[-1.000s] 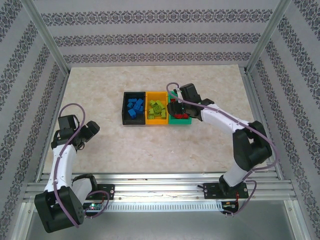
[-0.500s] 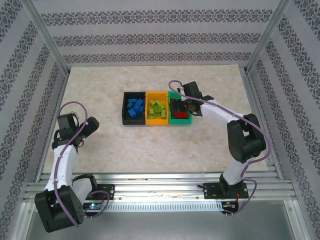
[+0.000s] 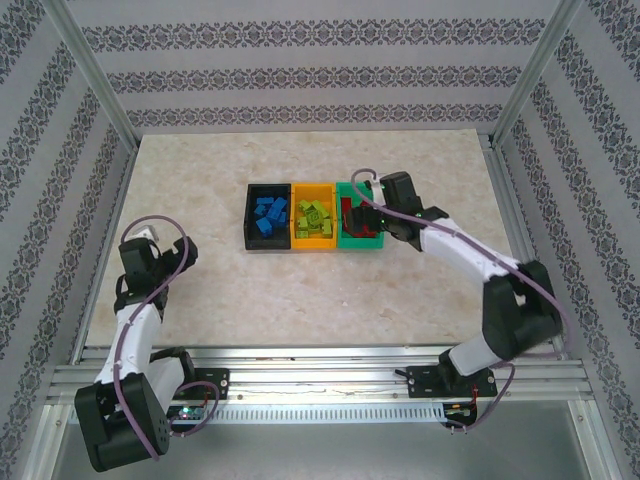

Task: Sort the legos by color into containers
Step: Place the lego in the container, then reset both arms

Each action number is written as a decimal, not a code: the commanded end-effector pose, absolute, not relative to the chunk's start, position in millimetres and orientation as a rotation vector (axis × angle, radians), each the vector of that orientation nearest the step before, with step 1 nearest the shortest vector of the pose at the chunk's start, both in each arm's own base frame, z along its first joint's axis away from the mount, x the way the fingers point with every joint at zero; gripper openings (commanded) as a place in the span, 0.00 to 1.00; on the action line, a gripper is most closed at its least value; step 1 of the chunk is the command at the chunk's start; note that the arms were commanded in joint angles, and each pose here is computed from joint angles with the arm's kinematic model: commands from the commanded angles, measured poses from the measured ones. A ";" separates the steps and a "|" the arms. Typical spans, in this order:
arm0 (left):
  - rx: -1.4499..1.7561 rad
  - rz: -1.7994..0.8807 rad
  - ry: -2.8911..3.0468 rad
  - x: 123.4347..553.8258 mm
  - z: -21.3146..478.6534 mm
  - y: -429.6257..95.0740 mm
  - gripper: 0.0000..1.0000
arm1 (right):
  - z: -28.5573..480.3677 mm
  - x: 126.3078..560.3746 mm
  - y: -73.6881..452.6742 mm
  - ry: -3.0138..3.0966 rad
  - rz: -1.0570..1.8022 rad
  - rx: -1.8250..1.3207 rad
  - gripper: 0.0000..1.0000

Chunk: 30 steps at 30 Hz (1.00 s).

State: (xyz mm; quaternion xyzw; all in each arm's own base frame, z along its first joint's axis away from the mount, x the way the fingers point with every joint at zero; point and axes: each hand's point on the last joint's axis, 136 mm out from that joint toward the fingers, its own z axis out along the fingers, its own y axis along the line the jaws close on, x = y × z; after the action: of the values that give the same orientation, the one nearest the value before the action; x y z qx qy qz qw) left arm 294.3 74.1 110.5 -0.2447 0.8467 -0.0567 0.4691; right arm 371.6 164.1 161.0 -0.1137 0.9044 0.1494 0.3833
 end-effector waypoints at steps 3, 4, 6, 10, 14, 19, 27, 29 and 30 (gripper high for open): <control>-0.463 -0.117 1.903 315.4 130.0 78.3 0.96 | 194.6 358.0 116.2 2.135 0.252 -0.221 0.94; -0.452 -0.124 1.886 317.5 130.6 77.5 0.96 | 198.7 354.1 104.0 2.109 0.243 -0.177 0.97; -0.432 -0.133 1.862 321.2 131.5 76.1 0.96 | 206.9 349.3 84.7 2.054 0.259 -0.093 0.98; -0.389 -0.147 1.846 333.3 129.6 69.6 0.95 | 206.4 341.7 48.8 1.967 0.182 0.028 0.98; -0.334 -0.155 1.853 349.9 122.4 60.5 0.95 | 196.4 340.0 24.6 1.923 0.081 0.102 0.98; -0.256 -0.129 1.818 366.8 119.6 49.7 0.95 | 181.3 337.0 -0.5 1.866 -0.076 0.129 0.98; -0.119 -0.125 1.783 375.6 111.9 29.4 0.97 | 134.0 334.5 -44.8 1.897 -0.209 0.273 0.98; -0.049 -0.145 1.760 376.9 109.0 17.5 1.00 | 129.5 341.1 -42.2 1.869 -0.188 0.254 0.98; -0.041 -0.129 1.769 376.6 105.4 15.5 1.00 | 128.0 344.3 -40.2 1.865 -0.180 0.240 0.98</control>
State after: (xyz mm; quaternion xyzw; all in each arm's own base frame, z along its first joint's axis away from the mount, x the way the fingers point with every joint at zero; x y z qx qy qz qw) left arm 371.2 29.5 83.8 -0.0691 0.8065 -0.0608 0.5840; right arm 334.0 -39.5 113.5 0.1059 0.8299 -0.0786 0.5422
